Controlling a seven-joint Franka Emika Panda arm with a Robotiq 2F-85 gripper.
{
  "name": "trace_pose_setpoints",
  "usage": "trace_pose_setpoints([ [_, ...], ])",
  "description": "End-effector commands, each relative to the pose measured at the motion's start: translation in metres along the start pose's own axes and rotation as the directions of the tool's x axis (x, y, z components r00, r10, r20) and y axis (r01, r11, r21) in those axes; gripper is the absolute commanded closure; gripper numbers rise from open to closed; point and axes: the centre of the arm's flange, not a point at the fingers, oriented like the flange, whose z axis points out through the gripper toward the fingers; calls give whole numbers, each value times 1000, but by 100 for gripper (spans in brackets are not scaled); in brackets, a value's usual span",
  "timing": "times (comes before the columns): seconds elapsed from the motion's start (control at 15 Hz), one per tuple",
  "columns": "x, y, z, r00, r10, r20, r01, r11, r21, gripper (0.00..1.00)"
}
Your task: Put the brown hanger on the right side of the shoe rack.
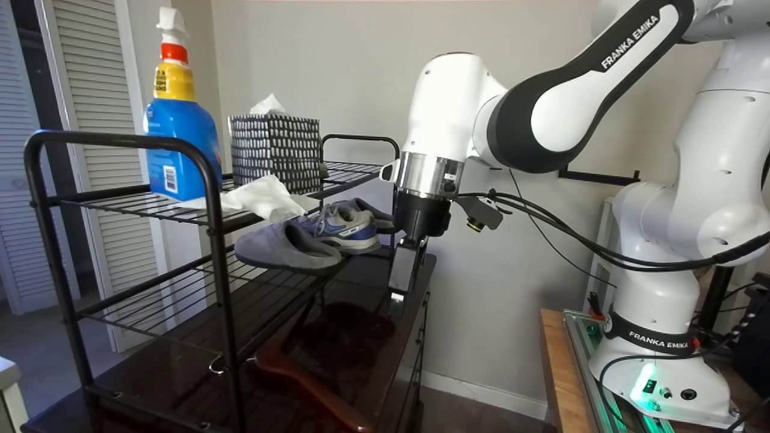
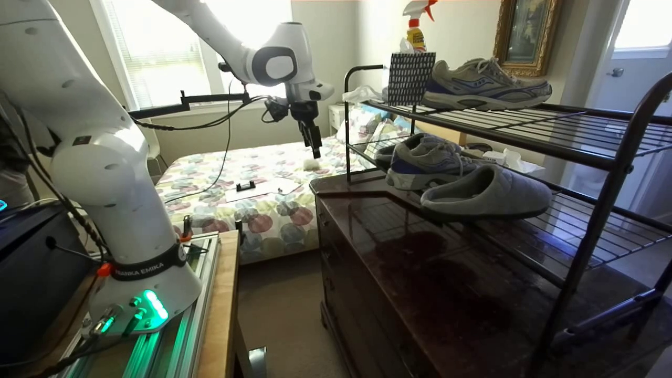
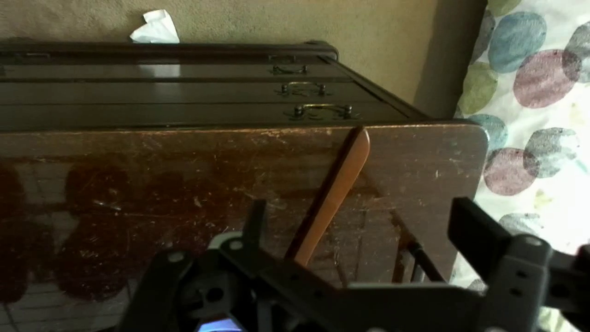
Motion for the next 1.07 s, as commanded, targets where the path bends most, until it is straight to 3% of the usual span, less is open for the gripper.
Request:
trace_pose_setpoints([
  [0.0, 34, -34, 13, 994, -18, 109, 23, 999, -40, 0],
  [0.07, 36, -38, 11, 990, -60, 127, 63, 998, -26, 0],
  [0.13, 13, -20, 8, 997, -29, 77, 31, 999, -24, 0],
  [0.4, 25, -29, 12, 993, -40, 110, 42, 999, -15, 0],
  [0.53, 33, -29, 26, 988, 132, 86, -127, 990, -60, 0],
  [0.73, 37, -30, 45, 957, 289, 41, -288, 957, -30, 0],
  [1.0, 41, -30, 74, 915, 404, -17, -404, 912, -65, 0],
])
